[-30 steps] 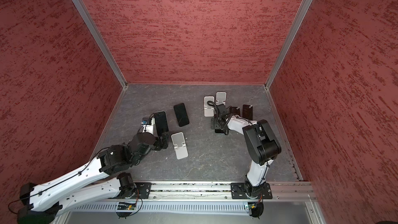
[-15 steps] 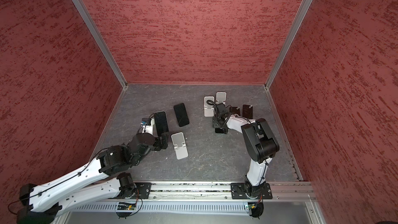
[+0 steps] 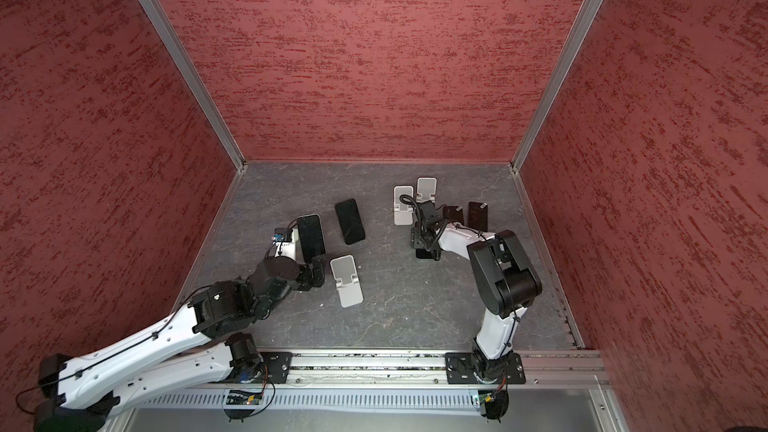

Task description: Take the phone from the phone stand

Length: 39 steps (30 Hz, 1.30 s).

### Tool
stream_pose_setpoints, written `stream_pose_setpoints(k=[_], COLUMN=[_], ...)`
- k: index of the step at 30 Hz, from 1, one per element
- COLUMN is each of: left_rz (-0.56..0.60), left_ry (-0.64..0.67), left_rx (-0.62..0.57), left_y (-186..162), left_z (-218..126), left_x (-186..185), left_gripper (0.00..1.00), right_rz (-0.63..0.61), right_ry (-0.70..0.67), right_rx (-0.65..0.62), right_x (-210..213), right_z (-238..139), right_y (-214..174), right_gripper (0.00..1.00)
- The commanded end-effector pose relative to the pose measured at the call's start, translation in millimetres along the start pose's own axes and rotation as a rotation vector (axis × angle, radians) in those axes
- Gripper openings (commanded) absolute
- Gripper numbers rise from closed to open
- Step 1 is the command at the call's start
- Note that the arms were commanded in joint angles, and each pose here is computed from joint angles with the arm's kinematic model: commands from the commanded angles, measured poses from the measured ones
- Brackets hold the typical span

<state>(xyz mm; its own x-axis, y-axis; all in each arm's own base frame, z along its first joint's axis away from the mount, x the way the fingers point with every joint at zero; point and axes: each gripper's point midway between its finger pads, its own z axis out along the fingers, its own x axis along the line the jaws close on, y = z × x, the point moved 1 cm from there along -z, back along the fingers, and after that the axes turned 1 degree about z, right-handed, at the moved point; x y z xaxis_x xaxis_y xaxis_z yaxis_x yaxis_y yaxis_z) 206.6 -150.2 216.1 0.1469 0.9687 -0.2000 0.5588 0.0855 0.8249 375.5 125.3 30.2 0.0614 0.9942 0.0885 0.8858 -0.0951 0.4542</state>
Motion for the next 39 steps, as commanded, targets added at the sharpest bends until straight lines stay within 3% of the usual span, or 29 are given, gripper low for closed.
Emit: stream_pose_setpoints(k=[1, 21, 31, 39], left_rz=[-0.007, -0.011, -0.004, -0.016], left_ry=[-0.012, -0.003, 0.075, 0.093], left_rx=[-0.019, -0.006, 0.052, 0.052], left_y=[3.9, 1.9, -2.8, -0.9], left_z=[0.8, 2.6, 3.8, -1.5], left_x=[-1.5, 0.3, 6.0, 3.2], left_gripper=[1.0, 1.0, 0.99, 1.0], right_rz=[-0.01, -0.01, -0.02, -0.007], right_ry=[-0.034, -0.016, 0.042, 0.088], right_rx=[0.073, 0.089, -0.013, -0.153], right_x=[-11.4, -7.0, 6.1, 10.5], right_z=[-2.6, 0.4, -26.1, -67.7], right_y=[-22.0, -22.2, 10.4, 37.6], right_gripper=[0.68, 0.82, 0.91, 0.96])
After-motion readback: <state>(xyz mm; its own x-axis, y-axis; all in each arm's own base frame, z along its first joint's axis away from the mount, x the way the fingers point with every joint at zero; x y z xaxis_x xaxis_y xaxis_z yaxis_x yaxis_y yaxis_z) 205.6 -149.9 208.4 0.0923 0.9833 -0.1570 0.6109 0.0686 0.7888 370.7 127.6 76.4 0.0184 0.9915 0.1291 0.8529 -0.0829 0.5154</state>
